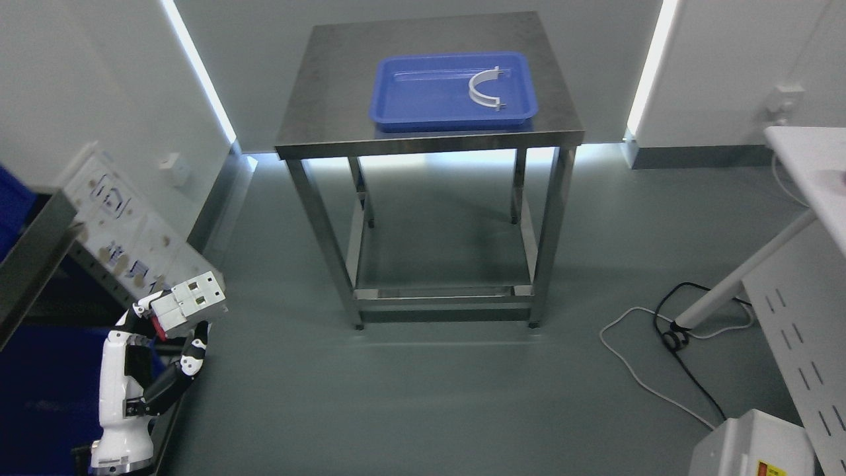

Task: Place circuit breaker on shelf
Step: 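Hold the breaker in the left hand while turning toward the bin shelf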

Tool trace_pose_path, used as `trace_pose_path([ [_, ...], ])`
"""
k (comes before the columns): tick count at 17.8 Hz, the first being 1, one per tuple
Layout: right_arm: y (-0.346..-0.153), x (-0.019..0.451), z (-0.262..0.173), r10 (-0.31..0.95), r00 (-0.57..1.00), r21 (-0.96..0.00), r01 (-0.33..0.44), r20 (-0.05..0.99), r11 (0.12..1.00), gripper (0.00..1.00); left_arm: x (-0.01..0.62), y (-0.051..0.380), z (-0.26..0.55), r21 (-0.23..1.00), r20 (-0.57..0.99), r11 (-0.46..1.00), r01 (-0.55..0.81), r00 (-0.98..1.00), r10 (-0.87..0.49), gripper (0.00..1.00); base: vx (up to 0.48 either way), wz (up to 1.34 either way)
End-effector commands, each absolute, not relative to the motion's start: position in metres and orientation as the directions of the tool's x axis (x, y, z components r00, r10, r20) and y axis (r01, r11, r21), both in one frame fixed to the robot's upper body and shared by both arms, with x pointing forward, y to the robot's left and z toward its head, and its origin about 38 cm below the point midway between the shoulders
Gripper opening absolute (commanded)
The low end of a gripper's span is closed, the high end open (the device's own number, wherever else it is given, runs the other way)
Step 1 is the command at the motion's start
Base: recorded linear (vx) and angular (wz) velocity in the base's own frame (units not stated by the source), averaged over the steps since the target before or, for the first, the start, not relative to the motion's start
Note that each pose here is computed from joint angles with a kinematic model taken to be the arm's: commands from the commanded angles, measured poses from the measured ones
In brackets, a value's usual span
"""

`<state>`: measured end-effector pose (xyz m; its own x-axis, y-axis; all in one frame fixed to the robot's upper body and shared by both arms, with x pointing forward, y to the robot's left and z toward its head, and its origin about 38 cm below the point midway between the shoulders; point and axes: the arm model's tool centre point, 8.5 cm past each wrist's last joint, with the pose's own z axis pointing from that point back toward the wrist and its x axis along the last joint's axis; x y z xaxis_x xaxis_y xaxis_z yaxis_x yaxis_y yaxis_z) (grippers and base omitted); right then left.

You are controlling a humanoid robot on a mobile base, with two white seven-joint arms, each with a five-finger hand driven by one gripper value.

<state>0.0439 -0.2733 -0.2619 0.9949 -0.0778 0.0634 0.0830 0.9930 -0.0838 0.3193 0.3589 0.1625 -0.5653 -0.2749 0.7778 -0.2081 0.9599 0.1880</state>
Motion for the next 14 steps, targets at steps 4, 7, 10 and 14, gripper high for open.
trace_pose_path([
  [4, -0.285, 0.04, -0.261, -0.072, 0.992, -0.102, 0.082, 0.103, 0.991, 1.0, 0.292, 0.383, 0.15, 0.175, 0.811, 0.948, -0.266, -0.507, -0.292, 0.07, -0.375, 0.92],
  [7, -0.285, 0.04, -0.261, -0.072, 0.992, -0.102, 0.082, 0.103, 0.991, 1.0, 0.299, 0.362, 0.154, 0.188, 0.785, 0.961, -0.202, -0.558, -0.271, 0.07, -0.315, 1.55],
  [10, -0.285, 0.04, -0.261, -0.073, 0.992, -0.102, 0.084, 0.103, 0.991, 1.0, 0.319, 0.305, 0.17, 0.236, 0.697, 0.971, -0.029, -0.692, -0.19, 0.07, -0.238, 1.79],
  [14, -0.285, 0.04, -0.261, -0.073, 0.992, -0.102, 0.084, 0.103, 0.991, 1.0, 0.345, 0.23, 0.194, 0.252, 0.634, 0.953, 0.17, -0.773, -0.03, 0.07, -0.144, 1.8],
])
